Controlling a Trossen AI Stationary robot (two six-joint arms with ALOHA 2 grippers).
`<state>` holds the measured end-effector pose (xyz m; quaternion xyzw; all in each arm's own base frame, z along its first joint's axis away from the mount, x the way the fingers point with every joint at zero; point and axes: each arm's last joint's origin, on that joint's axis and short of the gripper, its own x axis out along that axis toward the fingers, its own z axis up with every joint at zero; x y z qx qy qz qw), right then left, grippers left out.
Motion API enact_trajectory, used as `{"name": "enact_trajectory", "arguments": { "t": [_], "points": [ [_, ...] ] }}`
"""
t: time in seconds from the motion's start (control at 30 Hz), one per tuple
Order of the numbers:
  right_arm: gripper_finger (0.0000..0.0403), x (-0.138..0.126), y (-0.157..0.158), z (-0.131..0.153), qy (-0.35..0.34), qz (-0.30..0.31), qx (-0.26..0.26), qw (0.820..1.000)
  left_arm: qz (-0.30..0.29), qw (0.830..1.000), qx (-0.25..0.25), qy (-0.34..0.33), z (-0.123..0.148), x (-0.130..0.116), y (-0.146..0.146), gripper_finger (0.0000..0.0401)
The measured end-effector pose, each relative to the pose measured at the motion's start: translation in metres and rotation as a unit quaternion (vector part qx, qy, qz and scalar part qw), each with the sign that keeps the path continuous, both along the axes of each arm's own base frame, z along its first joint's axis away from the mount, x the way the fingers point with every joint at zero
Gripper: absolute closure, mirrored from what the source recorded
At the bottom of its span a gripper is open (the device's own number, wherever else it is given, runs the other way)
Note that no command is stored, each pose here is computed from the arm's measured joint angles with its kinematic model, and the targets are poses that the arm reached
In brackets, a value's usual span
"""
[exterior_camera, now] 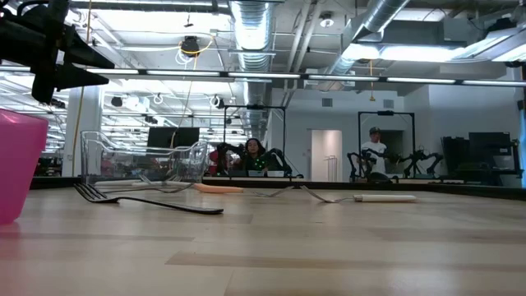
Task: Sort silverware by color (type)
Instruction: Put the orange fork into the yellow bin
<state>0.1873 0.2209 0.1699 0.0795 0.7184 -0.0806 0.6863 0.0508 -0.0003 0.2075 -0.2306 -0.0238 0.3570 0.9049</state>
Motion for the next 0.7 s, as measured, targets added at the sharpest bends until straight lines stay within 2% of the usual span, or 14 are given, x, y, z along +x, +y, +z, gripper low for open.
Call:
{"name": "enact_trajectory", "arguments": {
  "t": [0.2, 0.4, 0.57, 0.7],
  "points": [
    [0.0233, 0.012, -0.001, 0.025, 0.005, 0.026, -0.002, 1.0, 0.0, 1.0, 0.0, 0.0, 0.0, 0.0, 0.0, 0.0223],
    [0.0233, 0.035, -0.01, 0.052, -0.012, 0.025, 0.002, 1.0, 0.0, 1.0, 0.0, 0.0, 0.0, 0.0, 0.0, 0.0223],
    [0.0233, 0.065, -0.029, 0.074, -0.08, 0.018, -0.021, 0.996, 0.0, 1.0, 0.0, 0.0, 0.0, 0.0, 0.0, 0.0223],
    [0.0233, 0.093, -0.052, 0.087, -0.15, 0.02, -0.058, 0.987, 0.0, 1.0, 0.0, 0.0, 0.0, 0.0, 0.0, 0.0223]
  ]
}}
